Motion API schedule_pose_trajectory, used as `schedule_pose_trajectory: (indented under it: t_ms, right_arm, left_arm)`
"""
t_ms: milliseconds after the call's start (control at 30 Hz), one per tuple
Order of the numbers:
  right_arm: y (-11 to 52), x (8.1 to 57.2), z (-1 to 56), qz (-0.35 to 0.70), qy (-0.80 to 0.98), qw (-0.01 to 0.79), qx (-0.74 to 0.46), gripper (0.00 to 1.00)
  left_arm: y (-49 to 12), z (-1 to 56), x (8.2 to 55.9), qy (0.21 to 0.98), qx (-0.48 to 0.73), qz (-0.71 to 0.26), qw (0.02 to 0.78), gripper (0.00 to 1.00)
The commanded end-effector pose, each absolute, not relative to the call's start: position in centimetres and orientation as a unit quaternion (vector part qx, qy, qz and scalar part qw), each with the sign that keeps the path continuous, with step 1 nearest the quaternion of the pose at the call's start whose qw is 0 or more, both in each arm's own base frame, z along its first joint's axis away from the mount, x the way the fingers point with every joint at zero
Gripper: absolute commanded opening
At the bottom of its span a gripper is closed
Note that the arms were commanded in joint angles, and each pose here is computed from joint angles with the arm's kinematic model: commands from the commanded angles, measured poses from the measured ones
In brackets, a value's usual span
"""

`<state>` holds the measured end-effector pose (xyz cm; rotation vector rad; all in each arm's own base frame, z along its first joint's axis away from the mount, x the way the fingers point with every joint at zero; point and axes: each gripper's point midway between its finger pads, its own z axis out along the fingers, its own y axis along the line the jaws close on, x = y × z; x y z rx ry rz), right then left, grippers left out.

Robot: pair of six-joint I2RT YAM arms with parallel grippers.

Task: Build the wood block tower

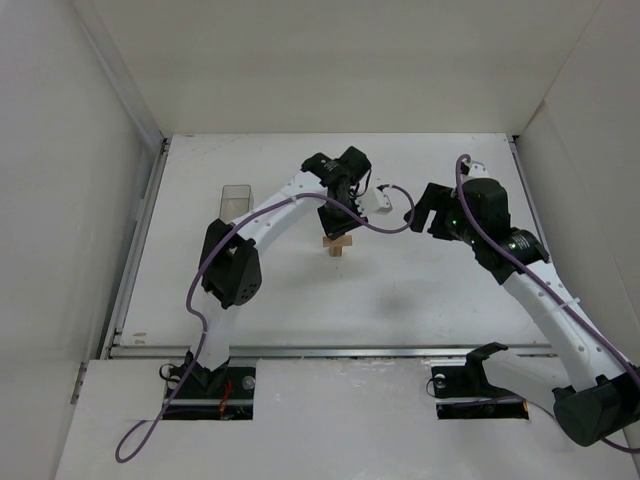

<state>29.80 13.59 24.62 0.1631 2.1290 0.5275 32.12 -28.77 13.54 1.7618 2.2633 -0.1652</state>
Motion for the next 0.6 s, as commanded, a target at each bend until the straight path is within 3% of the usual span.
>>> schedule_pose_trajectory:
  t_ms: [0, 567]
  right_arm:
    - [13.33, 29.94, 25.87, 0.216, 0.851, 0.474, 0.064, 0.80]
    - [13.30, 29.87, 25.46, 0.214, 0.854, 0.470, 0.064, 0.80]
  left_arm:
    - [-29.29, 14.51, 32.60, 0.777, 0.609, -0.054, 0.150, 0.01]
    - [-29.41, 14.32, 33.26, 0.776, 0.611, -0.044, 0.149, 0.01]
